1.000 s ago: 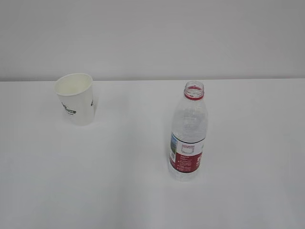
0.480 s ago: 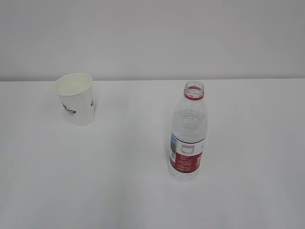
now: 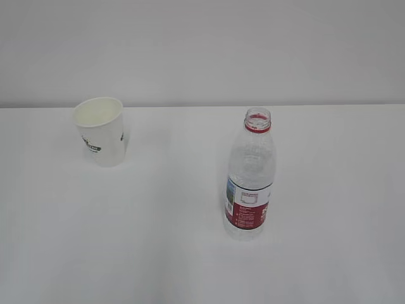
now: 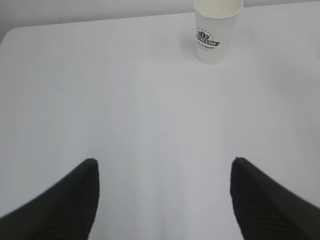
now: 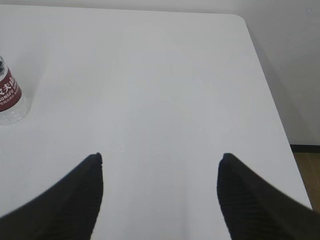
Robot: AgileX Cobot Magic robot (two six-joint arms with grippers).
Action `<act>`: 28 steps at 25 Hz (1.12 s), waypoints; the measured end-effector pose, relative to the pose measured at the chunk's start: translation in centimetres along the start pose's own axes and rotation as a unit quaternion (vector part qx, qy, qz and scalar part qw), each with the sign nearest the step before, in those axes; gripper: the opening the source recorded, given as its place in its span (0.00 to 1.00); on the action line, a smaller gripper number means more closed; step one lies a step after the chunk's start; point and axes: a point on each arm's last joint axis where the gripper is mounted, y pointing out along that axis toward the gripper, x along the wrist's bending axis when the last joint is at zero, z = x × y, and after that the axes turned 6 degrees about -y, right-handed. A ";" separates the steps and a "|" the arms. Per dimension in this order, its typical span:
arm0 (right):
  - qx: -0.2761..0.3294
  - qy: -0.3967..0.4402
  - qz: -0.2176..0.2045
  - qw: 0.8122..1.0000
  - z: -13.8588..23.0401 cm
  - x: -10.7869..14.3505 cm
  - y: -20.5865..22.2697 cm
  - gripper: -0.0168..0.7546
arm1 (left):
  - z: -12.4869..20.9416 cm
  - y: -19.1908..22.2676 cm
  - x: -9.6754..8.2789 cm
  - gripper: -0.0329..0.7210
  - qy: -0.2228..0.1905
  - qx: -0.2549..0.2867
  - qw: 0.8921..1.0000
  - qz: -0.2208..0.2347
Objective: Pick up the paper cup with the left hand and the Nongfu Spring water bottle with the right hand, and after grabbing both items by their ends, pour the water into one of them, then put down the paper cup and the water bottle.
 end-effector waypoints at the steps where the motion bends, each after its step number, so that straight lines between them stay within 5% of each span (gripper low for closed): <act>1: 0.000 0.000 0.000 1.000 0.0 0.0 0.0 0.72 | 0.0 0.0 0.0 0.83 0.000 0.000 1.000 0.000; 23: 0.000 0.000 0.000 1.000 0.0 0.0 0.0 0.72 | 0.0 0.0 0.0 0.78 0.000 -0.001 1.000 0.000; 28: -0.029 -0.010 0.002 1.000 -0.6 -0.1 -0.3 0.72 | -1.2 -0.6 -0.1 0.78 0.001 -0.057 0.998 0.003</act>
